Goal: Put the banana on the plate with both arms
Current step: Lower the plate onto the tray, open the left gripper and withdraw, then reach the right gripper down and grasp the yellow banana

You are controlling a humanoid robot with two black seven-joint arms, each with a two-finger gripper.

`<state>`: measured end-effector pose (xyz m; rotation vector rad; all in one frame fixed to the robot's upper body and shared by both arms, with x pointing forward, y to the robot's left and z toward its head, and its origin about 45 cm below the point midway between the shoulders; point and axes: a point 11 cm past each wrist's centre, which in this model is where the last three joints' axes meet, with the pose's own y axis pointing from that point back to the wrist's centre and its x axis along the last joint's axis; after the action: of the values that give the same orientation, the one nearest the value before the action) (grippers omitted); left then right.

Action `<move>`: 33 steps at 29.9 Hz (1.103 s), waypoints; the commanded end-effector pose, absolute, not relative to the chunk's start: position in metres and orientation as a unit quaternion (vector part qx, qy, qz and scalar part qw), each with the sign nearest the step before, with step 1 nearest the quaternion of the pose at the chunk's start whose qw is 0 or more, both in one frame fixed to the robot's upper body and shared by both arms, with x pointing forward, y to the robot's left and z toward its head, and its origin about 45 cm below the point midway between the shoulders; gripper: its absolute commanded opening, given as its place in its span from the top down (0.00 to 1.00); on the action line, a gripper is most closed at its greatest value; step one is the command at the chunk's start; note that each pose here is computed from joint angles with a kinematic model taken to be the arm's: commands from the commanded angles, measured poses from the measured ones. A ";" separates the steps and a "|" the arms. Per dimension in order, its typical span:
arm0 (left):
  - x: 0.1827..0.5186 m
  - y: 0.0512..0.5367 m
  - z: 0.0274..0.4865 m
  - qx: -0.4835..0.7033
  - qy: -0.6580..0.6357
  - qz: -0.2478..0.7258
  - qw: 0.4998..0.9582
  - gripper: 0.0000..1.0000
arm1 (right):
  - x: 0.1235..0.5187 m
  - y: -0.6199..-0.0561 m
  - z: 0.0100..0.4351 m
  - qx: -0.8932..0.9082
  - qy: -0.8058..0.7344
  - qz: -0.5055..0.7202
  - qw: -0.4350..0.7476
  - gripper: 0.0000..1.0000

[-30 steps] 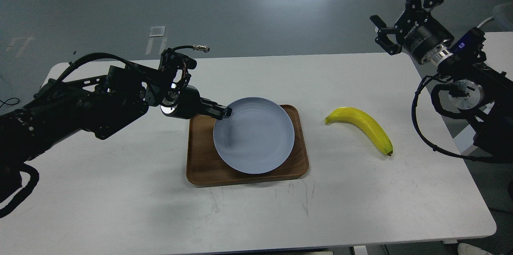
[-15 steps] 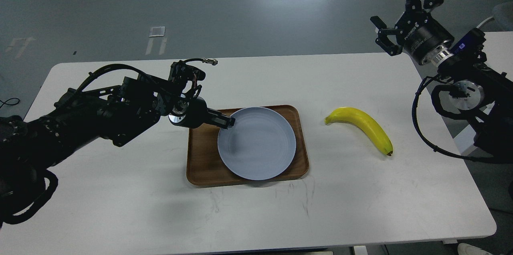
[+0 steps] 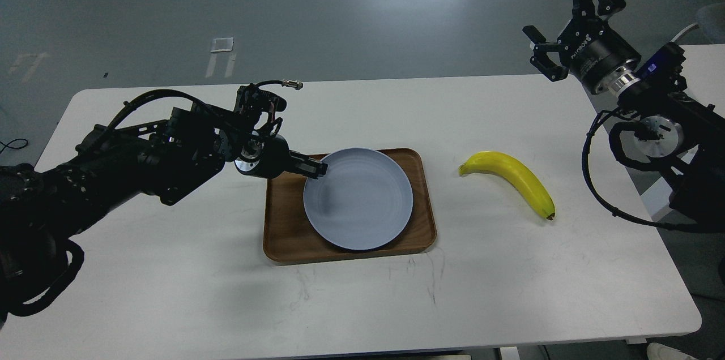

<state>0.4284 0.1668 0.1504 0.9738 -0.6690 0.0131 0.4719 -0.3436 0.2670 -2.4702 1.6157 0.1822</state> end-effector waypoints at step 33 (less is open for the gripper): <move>0.512 0.268 0.354 -0.053 -0.073 0.461 0.883 0.01 | 0.453 -0.308 0.280 -0.867 0.259 -0.233 -0.356 0.00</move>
<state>0.5096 0.2605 0.3415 -0.0541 -0.1538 0.9329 0.4570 -0.3149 0.2951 -3.4481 1.2186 -0.8126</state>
